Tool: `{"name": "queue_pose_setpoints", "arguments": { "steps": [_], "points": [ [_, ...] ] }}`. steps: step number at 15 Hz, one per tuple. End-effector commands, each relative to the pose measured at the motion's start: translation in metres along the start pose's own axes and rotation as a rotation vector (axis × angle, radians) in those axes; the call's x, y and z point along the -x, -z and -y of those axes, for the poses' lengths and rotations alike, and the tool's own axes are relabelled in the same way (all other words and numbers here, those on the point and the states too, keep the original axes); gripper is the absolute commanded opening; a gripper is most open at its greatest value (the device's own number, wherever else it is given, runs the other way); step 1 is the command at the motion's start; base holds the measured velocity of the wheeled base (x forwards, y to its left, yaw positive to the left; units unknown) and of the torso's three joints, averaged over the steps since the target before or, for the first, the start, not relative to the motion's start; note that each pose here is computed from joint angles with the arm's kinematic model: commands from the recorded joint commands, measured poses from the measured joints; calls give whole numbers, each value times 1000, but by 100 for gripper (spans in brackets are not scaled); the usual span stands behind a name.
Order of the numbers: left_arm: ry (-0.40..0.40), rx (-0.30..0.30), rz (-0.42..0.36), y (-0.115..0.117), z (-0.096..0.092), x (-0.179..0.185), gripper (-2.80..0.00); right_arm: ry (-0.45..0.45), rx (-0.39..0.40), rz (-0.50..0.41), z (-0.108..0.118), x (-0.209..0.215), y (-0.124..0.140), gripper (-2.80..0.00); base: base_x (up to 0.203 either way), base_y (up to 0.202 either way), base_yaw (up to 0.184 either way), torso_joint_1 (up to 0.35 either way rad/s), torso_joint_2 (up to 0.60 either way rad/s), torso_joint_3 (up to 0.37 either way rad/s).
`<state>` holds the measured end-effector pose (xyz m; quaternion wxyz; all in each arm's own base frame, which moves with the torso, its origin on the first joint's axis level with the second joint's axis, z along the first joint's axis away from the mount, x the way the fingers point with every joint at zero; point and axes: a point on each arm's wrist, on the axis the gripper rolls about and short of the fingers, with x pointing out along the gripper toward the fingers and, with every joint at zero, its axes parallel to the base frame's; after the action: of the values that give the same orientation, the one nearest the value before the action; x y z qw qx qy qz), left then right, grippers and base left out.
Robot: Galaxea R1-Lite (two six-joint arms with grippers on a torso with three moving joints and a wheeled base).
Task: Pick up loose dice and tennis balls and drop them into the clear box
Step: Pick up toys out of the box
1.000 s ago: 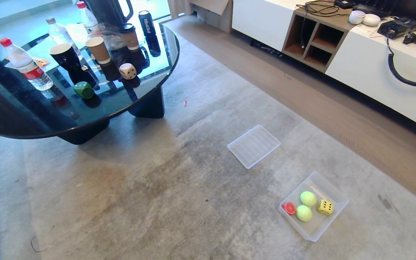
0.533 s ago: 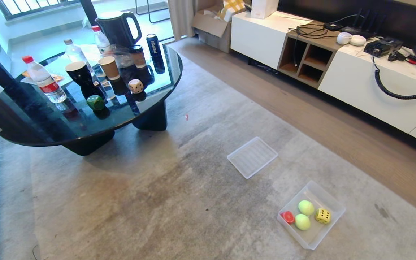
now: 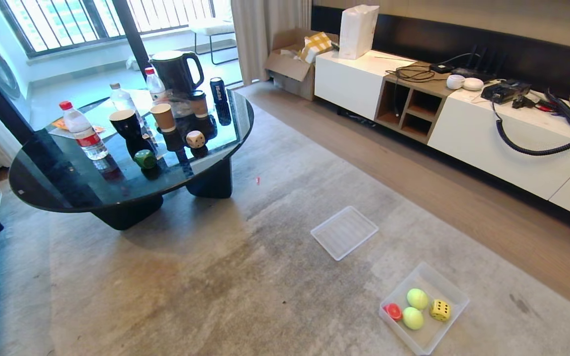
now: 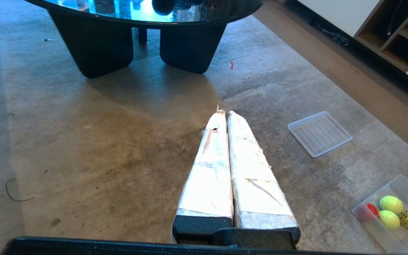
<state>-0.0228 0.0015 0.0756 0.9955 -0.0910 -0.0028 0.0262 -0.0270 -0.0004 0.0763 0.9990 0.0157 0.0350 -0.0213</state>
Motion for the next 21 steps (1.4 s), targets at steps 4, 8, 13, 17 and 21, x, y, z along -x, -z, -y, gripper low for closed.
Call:
{"name": "queue_pose_setpoints", "arguments": {
  "steps": [4, 8, 13, 17, 21],
  "points": [
    [0, -5, -2, 0, 0, 0, -280, 0, 0, 0, 0, 0, 0, -280, 0, 0, 0, 3, 1, 198],
    [4, -34, -5, 0, 0, 0, -280, 0, 0, 0, 0, 0, 0, -280, 0, 0, 0, -1, 1, 203],
    [4, -45, -6, 1, 0, 0, -280, 0, -2, -1, 0, 0, 0, -280, 0, 0, 0, 2, 3, 50],
    [6, -57, -8, 1, 0, 0, -280, 0, -1, -6, 0, 0, 0, -280, 0, 0, 0, 0, 0, 0],
    [4, -56, -8, 1, 0, 0, -280, -1, -1, -6, 0, 0, 0, -280, -3, -3, 108, 2, 4, 2]
  ]
}}
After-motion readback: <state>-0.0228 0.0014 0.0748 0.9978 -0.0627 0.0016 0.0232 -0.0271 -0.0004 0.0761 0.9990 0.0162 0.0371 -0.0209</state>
